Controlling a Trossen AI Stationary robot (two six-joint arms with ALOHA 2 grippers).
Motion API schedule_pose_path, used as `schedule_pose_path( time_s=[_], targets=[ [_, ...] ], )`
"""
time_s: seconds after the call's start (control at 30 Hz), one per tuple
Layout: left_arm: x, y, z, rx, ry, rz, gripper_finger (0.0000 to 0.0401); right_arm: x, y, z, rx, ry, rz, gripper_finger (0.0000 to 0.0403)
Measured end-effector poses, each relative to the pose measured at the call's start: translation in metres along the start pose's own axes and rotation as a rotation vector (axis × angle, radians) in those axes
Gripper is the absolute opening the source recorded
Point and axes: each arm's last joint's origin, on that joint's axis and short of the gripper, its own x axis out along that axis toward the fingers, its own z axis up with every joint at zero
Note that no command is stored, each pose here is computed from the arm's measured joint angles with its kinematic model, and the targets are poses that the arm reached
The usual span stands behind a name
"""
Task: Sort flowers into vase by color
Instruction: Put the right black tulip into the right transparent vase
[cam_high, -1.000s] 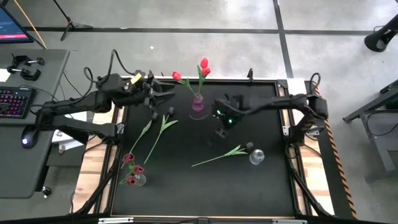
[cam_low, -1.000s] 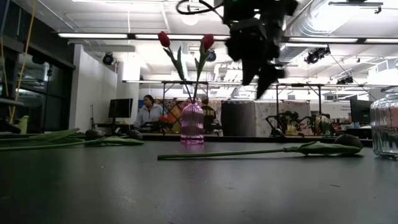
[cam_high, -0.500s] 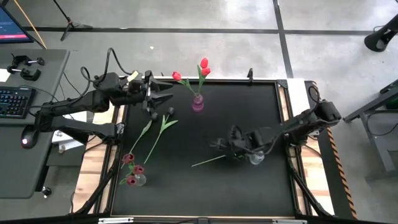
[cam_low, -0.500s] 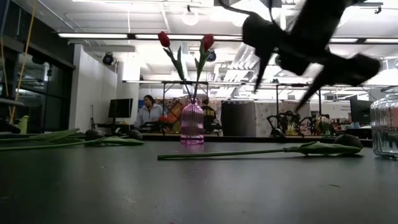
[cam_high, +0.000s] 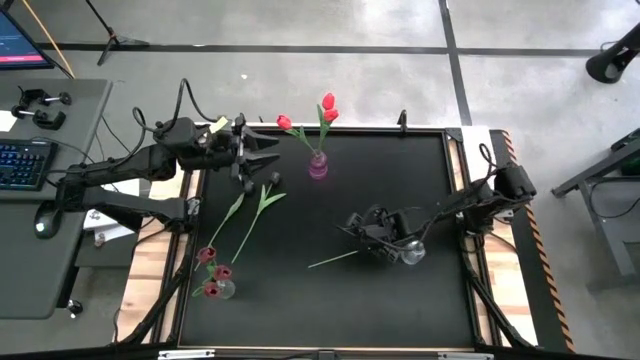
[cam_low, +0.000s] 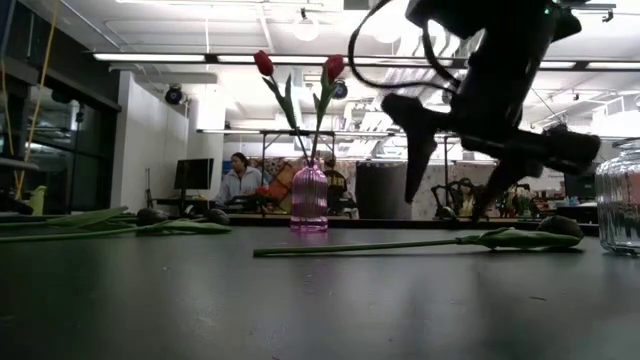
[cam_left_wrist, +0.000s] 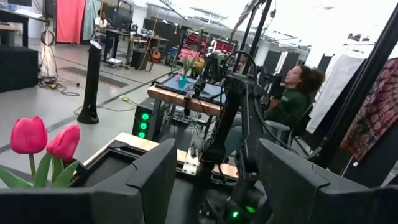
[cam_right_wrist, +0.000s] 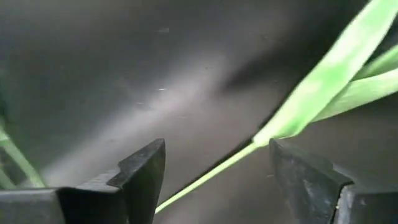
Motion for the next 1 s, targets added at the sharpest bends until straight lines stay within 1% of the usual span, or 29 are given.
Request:
schedule_pose_path(
  time_s=[0.13,0.3,0.57,0.7,0.83,0.93,1.0],
  targets=[
    [0.000,0.000,0.000,-0.020,-0.001,0.000,0.0207,0.004,-0.004,-0.001,-0.012,0.029,-0.067,0.0271],
    [0.000,0.000,0.000,-0.018,-0.001,0.001,0.0207,0.004,-0.010,0.001,-0.025,0.003,-0.118,0.0271],
    [0.000,0.000,0.000,-0.013,-0.003,0.007,0.0207,0.011,-0.006,0.009,0.013,-0.037,-0.134,0.0271],
    [0.000,0.000,0.000,-0.038,-0.003,0.008,0.0207,0.017,-0.007,0.008,0.011,-0.046,-0.143,0.0271],
    [0.000,0.000,0.000,-0.038,-0.001,0.008,0.0207,0.021,-0.008,0.008,0.000,-0.047,-0.154,0.0270],
    [0.000,0.000,0.000,-0.038,0.003,0.010,0.0207,0.021,-0.008,0.008,-0.006,-0.052,-0.158,0.0252],
    [0.000,0.000,-0.001,-0.039,0.009,0.011,0.0207,0.021,-0.008,0.009,-0.006,-0.055,-0.164,0.0225]
  ],
)
